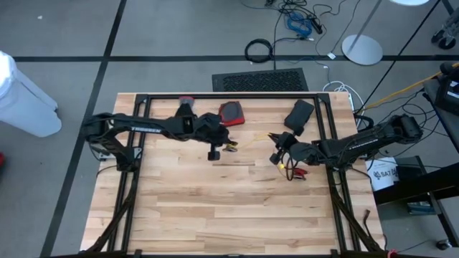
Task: Coil cords
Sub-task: Coil the yellow wire onto the spool
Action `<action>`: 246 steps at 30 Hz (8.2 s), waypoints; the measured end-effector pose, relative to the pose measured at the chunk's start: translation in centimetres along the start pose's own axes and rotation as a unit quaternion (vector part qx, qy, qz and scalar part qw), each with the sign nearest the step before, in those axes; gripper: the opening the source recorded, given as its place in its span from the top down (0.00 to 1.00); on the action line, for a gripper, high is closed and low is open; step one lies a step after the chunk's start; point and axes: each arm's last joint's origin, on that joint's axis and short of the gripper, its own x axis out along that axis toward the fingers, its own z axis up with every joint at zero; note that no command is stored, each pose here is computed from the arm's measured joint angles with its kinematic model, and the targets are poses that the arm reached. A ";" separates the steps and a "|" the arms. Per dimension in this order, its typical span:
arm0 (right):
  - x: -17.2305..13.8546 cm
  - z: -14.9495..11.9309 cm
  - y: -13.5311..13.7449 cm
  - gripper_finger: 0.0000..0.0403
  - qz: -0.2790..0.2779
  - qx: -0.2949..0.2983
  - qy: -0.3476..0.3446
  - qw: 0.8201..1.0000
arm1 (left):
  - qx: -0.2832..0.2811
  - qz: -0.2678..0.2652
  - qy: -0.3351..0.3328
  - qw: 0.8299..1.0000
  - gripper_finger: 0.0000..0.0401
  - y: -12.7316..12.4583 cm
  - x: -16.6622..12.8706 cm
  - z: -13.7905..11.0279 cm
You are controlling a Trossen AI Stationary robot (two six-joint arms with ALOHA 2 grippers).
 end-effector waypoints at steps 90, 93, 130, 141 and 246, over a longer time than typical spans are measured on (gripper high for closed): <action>4.2 -1.3 3.6 1.00 -0.007 -0.024 0.006 1.000 | -0.230 0.023 -0.279 0.932 1.00 4.6 5.1 5.2; 4.1 -1.9 3.4 1.00 -0.008 -0.028 0.013 0.999 | -0.227 0.009 -0.276 0.934 1.00 4.8 5.0 5.1; 4.2 -1.5 3.5 1.00 0.005 -0.099 0.028 0.995 | -0.040 0.042 -0.069 0.996 1.00 2.2 6.4 2.3; 4.7 -0.8 3.3 1.00 0.002 -0.080 0.034 0.996 | 0.037 0.167 -0.042 0.984 1.00 0.2 6.2 3.6; 6.4 -5.1 4.6 0.81 0.082 -0.008 0.155 0.984 | 0.311 0.169 0.112 0.928 0.93 -5.0 15.7 -2.9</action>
